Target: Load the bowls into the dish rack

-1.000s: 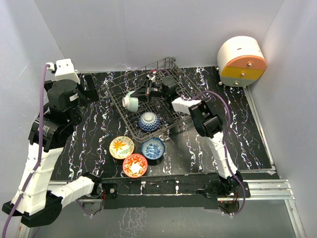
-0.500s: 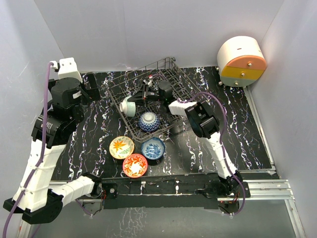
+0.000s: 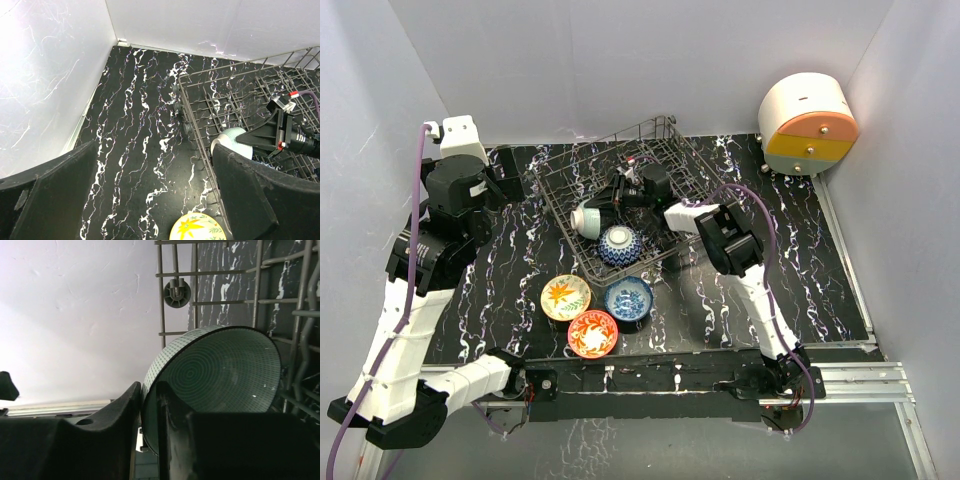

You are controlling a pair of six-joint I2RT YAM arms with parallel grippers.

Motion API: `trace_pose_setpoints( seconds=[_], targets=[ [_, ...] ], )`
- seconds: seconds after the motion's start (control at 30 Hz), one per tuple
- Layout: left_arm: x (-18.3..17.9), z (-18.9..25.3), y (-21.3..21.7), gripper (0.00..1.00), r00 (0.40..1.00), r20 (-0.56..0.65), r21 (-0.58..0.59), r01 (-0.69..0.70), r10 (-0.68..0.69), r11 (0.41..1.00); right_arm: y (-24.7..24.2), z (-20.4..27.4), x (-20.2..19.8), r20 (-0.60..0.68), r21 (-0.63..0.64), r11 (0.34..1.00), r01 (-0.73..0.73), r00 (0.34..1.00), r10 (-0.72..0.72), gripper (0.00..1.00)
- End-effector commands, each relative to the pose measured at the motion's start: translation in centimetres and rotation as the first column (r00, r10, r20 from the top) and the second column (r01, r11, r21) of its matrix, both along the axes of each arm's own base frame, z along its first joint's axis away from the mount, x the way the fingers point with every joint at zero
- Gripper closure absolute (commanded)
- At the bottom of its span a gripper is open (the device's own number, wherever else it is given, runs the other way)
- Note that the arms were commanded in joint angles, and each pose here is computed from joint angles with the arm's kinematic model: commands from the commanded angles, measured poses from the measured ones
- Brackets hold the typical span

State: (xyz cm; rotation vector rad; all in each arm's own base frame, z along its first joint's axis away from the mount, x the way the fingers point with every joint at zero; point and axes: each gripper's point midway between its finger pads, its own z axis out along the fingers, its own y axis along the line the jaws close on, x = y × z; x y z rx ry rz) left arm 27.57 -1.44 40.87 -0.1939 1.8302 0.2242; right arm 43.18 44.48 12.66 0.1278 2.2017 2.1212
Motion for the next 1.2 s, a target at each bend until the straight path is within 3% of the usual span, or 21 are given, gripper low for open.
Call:
trace_pose_setpoints(
  seconds=[0.0,0.53,0.77,1.17],
  targets=[
    [-0.2,0.3,0.4,0.03,1.000,0.014,0.005,-0.018,0.018,1.000,-0.6,0.5,1.0,0.064,-0.043,0.999,0.028,0.998,-0.025,0.77],
    [0.9,-0.2,-0.6,0.03,1.000,0.005,-0.002,0.006,-0.006,1.000,-3.4,-1.2,3.8,0.217,-0.263,0.957,0.124,0.974,-0.066,0.59],
    [1.1,-0.4,-0.7,0.03,1.000,-0.003,0.005,0.014,-0.014,1.000,-3.7,-1.8,5.4,0.284,-0.345,0.924,0.162,0.957,-0.062,0.56],
    [1.1,-0.7,-0.8,0.03,1.000,-0.009,0.013,0.018,-0.018,1.000,-3.3,-1.0,7.3,0.322,-0.360,0.913,0.191,0.944,-0.071,0.55]
  ],
)
